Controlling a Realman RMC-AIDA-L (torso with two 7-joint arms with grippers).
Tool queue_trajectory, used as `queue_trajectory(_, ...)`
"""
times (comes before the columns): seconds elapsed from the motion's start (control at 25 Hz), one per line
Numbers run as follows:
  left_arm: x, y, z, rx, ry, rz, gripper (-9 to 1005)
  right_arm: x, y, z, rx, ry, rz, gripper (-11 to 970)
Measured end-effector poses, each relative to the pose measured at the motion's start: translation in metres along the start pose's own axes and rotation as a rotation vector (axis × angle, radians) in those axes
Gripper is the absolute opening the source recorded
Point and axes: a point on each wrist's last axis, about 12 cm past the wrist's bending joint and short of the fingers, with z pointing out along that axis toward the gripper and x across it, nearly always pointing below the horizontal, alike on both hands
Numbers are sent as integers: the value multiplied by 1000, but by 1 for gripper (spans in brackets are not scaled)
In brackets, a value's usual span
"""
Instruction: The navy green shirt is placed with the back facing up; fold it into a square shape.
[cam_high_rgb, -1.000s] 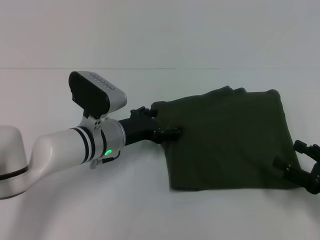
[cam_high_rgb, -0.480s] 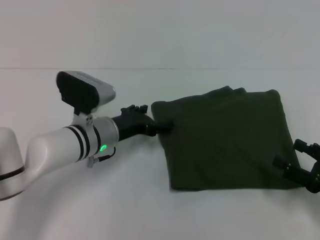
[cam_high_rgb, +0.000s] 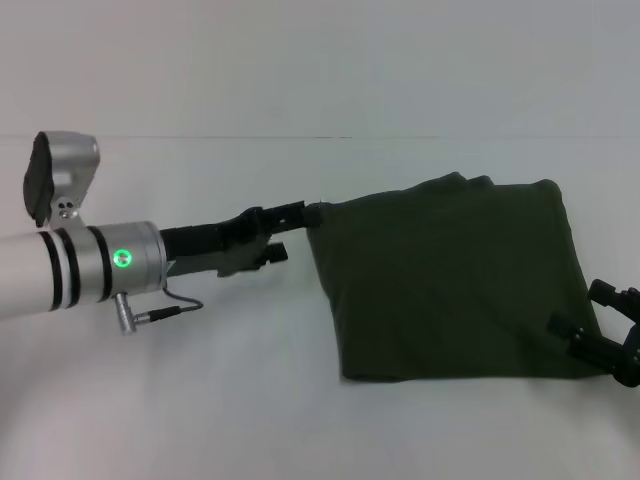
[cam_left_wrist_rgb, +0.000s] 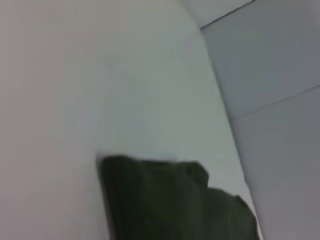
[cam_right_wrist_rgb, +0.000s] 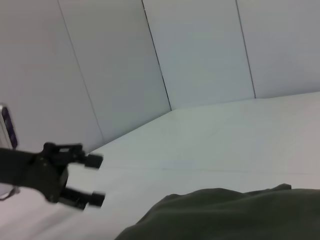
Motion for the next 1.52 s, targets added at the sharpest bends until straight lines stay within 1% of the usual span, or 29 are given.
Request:
queue_trajectory(0.08,3,2,-2,-3,34,-56,919,0,0,0,-2,0,0,900)
queue_trajectory(0.12,5,3,-3,-4,44,-68,919,0,0,0,-3,0,-1,900)
queue_trajectory(0.28,12,9,2,-43,33,-70,919,0,1,1,-8,1,-4,900)
queue_trajectory(0.36,14,10,6,-56,24,-64,920,-1,1,1,-11,0,-4,900)
queue_trajectory(0.72,27,4,34,-104,-5,-35,919,-1,1,0,-15,-3,-3,900)
queue_trajectory(0.88,30,1,42,-119,-6,-11,919,-1,2,-1,-18,-5,-2,900)
queue_trajectory(1.24,39,-4,56,-145,0,24,917,-1,2,-1,-19,-6,-1,900)
queue_trajectory(1.52,39,-6,59,-146,4,37,916,0,2,-1,-21,-4,0,900)
